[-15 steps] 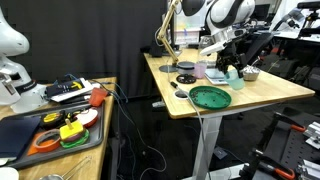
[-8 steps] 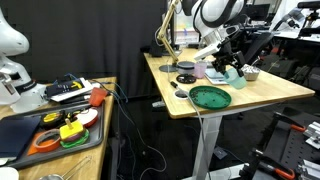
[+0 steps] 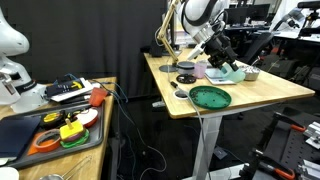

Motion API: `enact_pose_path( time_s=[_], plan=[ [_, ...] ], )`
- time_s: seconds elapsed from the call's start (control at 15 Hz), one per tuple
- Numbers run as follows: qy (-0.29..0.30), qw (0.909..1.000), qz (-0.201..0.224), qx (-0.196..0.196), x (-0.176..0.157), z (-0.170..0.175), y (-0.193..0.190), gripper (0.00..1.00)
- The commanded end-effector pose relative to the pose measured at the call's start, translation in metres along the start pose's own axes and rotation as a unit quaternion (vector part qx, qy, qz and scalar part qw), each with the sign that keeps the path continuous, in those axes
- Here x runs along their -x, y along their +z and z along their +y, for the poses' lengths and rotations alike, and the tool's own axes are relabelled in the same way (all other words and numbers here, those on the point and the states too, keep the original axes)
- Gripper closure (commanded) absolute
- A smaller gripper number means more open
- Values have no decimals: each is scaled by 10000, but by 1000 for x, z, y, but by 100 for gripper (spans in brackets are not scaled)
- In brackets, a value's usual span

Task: Pour the contents in the blue cup onto the green plate

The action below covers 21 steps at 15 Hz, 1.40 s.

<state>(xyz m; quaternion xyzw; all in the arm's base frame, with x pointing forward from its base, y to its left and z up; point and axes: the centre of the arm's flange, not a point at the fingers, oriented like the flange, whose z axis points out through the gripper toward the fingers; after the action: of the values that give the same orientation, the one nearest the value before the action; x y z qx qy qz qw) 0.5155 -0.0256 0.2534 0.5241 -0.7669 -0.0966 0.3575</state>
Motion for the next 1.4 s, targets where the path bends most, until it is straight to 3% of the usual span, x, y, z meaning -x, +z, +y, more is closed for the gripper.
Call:
enact_pose_path(
  time_s=[0.0,0.47,1.13,1.33],
  plan=[
    [318,9977,191,573,4,-22,-14,48],
    [494,9887,453,1341,21,-44,-14,48],
    [-143,9869,127,1604,51,-59,-15,48],
    [-6,9854,37,1701,63,-56,-6,48]
  ],
)
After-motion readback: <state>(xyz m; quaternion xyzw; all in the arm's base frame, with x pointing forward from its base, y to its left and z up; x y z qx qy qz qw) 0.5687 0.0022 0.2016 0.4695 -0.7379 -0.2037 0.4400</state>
